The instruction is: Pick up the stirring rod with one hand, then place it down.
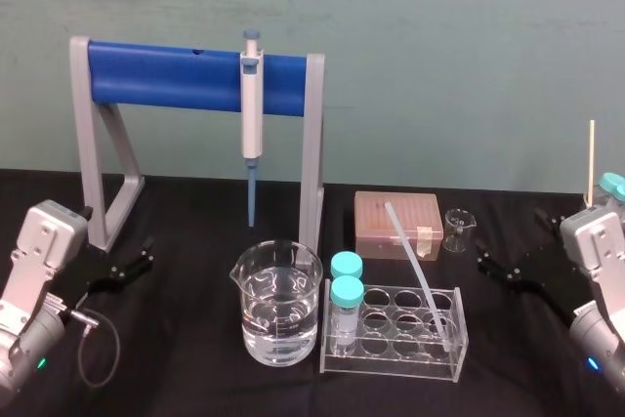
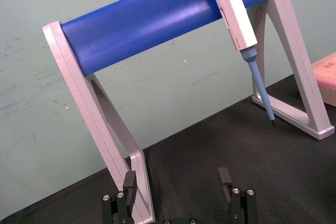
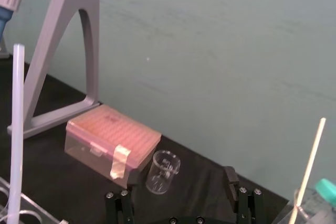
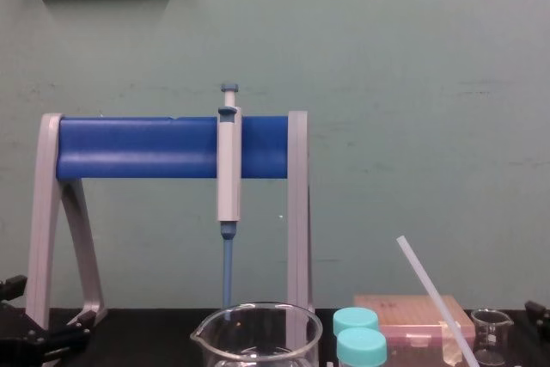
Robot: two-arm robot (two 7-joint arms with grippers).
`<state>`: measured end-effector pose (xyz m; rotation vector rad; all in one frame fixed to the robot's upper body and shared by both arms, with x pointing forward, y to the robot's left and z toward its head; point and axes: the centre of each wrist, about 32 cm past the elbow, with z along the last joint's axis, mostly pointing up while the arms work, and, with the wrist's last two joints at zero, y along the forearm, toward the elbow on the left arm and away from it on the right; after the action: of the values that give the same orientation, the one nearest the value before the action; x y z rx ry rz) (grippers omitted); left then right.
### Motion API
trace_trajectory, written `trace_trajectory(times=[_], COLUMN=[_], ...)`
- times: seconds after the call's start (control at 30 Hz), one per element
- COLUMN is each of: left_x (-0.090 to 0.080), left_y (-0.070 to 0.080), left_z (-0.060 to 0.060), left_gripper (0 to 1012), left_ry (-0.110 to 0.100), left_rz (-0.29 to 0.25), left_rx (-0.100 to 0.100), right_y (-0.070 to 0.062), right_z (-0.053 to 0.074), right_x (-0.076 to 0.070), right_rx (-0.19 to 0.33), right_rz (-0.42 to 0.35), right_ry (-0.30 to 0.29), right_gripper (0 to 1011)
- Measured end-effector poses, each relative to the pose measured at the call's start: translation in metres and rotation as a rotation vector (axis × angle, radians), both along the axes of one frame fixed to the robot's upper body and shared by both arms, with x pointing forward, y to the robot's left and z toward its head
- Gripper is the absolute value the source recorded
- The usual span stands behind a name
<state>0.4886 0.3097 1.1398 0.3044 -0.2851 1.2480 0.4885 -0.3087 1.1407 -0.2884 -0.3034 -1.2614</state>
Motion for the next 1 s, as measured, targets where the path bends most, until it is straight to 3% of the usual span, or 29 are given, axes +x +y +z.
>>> trace_trajectory(times=[0.23,0.43,1.0], left_x=[0.000,0.000,0.000], left_y=[0.000,0.000,0.000], left_z=[0.000,0.000,0.000], left_gripper=[1000,1000,1000], left_ry=[0.000,0.000,0.000], left_rz=[0.000,0.000,0.000], left_rx=[0.000,0.000,0.000], right_y=[0.003,0.009,0.030], right_z=[0.001,0.004,0.019], right_x=[-0.001,-0.002,0.003], right_rx=[0.005,-0.048,-0.021], right_rz=[0.002,0.028,0.242], right_ry=[-0.063,-0.177,-0.358], right_gripper=[1003,1003,1003])
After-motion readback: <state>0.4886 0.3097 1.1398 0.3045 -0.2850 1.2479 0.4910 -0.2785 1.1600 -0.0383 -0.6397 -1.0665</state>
